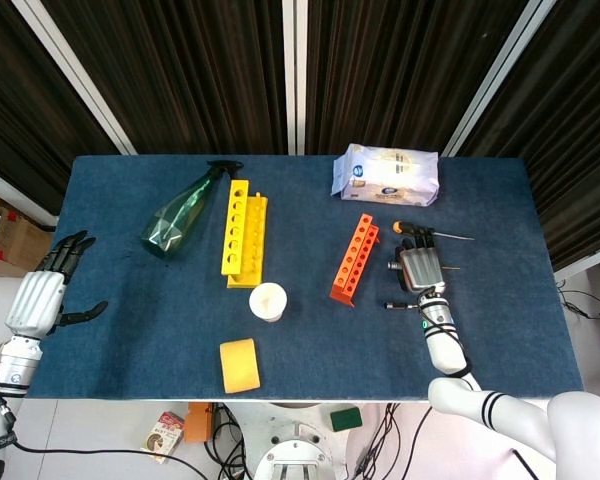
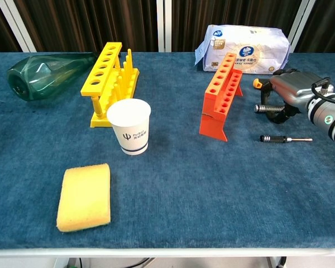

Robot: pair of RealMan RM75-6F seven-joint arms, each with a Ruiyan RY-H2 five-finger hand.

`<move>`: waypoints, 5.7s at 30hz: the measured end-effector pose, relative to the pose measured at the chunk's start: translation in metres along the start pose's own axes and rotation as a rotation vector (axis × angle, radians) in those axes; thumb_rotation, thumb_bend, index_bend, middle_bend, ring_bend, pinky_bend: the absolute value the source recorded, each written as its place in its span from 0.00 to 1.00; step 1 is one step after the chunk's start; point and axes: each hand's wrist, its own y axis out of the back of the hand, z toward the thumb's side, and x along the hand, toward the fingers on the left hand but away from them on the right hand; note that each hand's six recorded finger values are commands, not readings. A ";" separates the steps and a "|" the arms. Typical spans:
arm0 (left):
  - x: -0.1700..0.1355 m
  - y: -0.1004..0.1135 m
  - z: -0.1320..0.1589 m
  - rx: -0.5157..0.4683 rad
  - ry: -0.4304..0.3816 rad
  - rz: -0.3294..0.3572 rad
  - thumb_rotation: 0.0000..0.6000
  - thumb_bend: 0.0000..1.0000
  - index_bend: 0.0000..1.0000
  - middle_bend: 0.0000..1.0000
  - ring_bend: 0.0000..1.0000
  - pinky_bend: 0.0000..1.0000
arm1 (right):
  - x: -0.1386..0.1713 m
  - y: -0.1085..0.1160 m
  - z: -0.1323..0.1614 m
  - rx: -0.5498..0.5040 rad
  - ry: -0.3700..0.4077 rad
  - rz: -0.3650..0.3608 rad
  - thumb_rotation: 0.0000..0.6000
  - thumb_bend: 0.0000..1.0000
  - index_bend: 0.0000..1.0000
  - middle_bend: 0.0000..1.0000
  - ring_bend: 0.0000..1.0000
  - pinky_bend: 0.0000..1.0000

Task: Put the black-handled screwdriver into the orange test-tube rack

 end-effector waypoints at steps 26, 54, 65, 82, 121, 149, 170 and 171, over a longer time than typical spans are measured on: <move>0.003 -0.008 0.000 0.018 0.017 -0.048 1.00 0.15 0.09 0.02 0.01 0.16 | 0.043 0.061 -0.010 -0.155 0.066 -0.161 1.00 0.44 0.67 0.30 0.00 0.00; 0.009 -0.017 -0.008 0.032 0.048 -0.082 1.00 0.15 0.09 0.02 0.01 0.16 | 0.045 0.142 0.040 -0.861 0.254 -0.160 1.00 0.44 0.73 0.31 0.00 0.00; 0.011 -0.018 -0.009 0.044 0.051 -0.084 1.00 0.15 0.09 0.02 0.01 0.16 | 0.039 0.153 0.046 -1.042 0.277 -0.165 1.00 0.42 0.74 0.32 0.00 0.00; 0.011 -0.015 -0.009 0.048 0.051 -0.076 1.00 0.15 0.09 0.02 0.01 0.16 | 0.035 0.153 0.060 -1.210 0.317 -0.137 1.00 0.42 0.74 0.32 0.00 0.00; 0.012 -0.018 -0.010 0.047 0.058 -0.097 1.00 0.15 0.09 0.02 0.01 0.16 | 0.033 0.140 0.052 -1.249 0.258 -0.109 1.00 0.43 0.74 0.31 0.00 0.00; 0.014 -0.023 -0.009 0.079 0.055 -0.119 1.00 0.15 0.09 0.02 0.01 0.16 | 0.011 0.112 0.036 -1.287 0.194 -0.048 1.00 0.41 0.74 0.29 0.00 0.00; 0.016 -0.023 -0.012 0.081 0.065 -0.125 1.00 0.15 0.09 0.02 0.01 0.16 | 0.001 0.090 0.042 -1.327 0.189 0.036 1.00 0.41 0.74 0.28 0.00 0.00; 0.016 -0.023 -0.012 0.081 0.066 -0.125 1.00 0.15 0.09 0.02 0.01 0.16 | 0.002 0.090 0.042 -1.324 0.190 0.037 1.00 0.41 0.74 0.28 0.00 0.00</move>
